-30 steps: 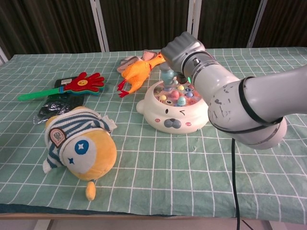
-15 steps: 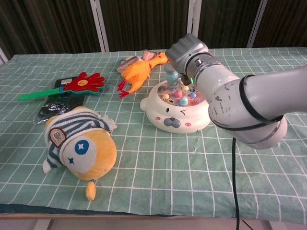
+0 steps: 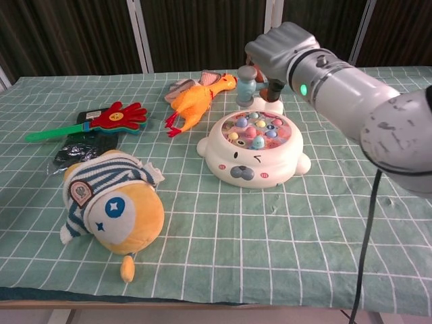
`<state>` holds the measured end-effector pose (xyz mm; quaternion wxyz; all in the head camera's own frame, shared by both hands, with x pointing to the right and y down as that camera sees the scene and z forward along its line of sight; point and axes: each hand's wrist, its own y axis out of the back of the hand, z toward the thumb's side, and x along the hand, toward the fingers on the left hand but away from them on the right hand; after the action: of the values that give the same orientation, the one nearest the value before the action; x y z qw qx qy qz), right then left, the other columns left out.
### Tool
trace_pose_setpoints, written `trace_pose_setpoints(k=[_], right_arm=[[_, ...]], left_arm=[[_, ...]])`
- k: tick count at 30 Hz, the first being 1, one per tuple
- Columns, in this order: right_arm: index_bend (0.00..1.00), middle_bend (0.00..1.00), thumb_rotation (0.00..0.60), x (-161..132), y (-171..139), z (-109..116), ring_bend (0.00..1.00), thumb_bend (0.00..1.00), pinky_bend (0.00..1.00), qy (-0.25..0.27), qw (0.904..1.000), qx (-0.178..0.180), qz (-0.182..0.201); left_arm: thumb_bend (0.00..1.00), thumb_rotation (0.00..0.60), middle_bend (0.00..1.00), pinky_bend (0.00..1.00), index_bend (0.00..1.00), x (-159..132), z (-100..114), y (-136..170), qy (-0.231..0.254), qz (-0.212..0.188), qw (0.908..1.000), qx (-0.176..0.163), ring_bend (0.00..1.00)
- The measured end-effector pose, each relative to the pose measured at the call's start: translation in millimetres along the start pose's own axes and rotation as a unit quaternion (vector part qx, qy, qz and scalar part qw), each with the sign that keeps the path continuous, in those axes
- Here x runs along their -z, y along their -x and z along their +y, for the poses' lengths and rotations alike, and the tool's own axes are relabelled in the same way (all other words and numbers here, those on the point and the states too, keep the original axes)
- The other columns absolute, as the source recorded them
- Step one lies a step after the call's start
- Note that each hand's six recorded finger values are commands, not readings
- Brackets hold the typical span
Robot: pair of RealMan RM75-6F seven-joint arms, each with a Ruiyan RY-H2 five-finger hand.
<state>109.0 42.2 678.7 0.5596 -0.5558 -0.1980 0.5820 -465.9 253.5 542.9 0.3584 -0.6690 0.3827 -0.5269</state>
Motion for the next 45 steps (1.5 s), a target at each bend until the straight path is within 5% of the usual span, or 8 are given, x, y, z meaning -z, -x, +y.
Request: trace_pose_setpoints(k=[7, 13, 19, 31, 45], right_arm=[[0.94, 0.69, 0.6, 60, -42, -40, 0.61, 0.61, 0.62, 0.078, 0.9969, 0.011, 0.002], [0.94, 0.69, 0.6, 108, -79, -95, 0.61, 0.61, 0.62, 0.099, 0.995, -0.017, -0.002], [0.94, 0.69, 0.6, 137, -90, -124, 0.61, 0.61, 0.62, 0.129, 0.9913, -0.021, -0.016], [0.94, 0.69, 0.6, 151, -95, -172, 0.61, 0.61, 0.62, 0.131, 0.9889, -0.058, -0.038], [0.93, 0.69, 0.6, 150, -91, -185, 0.6, 0.62, 0.62, 0.145, 0.9859, -0.071, -0.043]], left_arm=[[0.42, 0.6, 0.0, 0.02, 0.0, -3, -2, 2, -0.004, -0.003, 1.0, 0.001, 0.0], [0.42, 0.6, 0.0, 0.02, 0.0, -7, -5, 2, -0.007, -0.008, 0.9999, 0.004, 0.0], [0.42, 0.6, 0.0, 0.02, 0.0, -9, -5, 2, -0.006, -0.011, 0.9999, 0.005, 0.0], [0.42, 0.6, 0.0, 0.02, 0.0, -7, -4, 2, -0.004, -0.009, 0.9999, 0.003, 0.0], [0.42, 0.6, 0.0, 0.02, 0.0, -8, -5, 2, -0.006, -0.008, 0.9999, 0.005, 0.0]])
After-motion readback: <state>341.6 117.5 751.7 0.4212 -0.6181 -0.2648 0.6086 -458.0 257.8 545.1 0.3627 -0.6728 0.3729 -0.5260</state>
